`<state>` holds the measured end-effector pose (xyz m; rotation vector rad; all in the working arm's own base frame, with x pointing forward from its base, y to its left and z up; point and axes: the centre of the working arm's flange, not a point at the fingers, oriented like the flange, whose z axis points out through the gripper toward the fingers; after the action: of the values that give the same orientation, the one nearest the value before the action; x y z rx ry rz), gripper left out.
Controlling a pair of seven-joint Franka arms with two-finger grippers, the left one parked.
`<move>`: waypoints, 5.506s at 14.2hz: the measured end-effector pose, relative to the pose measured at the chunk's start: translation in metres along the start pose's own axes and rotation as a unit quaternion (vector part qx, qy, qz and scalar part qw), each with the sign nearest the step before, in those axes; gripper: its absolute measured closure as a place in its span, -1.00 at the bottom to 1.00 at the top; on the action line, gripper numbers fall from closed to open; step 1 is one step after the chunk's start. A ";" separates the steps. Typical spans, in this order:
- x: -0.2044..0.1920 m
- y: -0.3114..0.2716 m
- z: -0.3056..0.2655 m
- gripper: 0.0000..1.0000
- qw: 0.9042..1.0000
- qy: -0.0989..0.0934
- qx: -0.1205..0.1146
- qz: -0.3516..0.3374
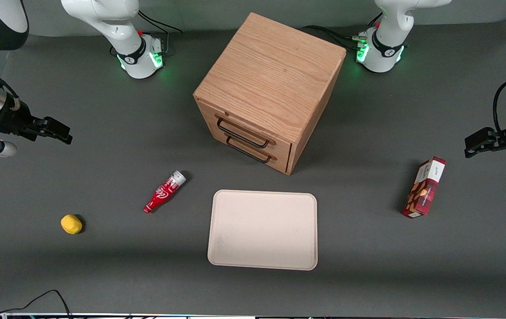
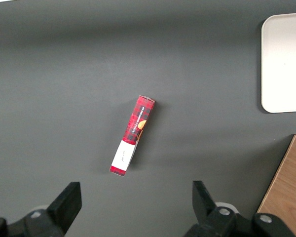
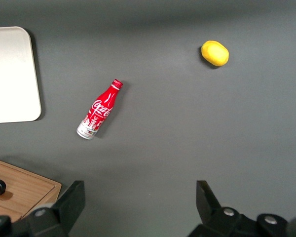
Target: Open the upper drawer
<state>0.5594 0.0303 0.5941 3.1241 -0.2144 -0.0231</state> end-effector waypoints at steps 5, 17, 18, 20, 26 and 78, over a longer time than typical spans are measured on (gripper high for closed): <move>0.006 0.000 0.008 -1.00 1.000 -0.006 0.000 0.000; -0.087 -0.345 0.049 -1.00 0.939 -0.017 0.040 -0.343; -0.094 -0.363 0.057 -1.00 0.923 -0.014 0.045 -0.381; -0.098 -0.378 0.071 -1.00 0.906 -0.018 0.052 -0.419; -0.070 -0.377 0.103 -1.00 0.872 -0.015 0.069 -0.485; 0.123 -0.222 0.183 -1.00 0.848 0.129 0.087 -0.506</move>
<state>0.7088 0.2320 0.4067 2.9177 1.4789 0.4169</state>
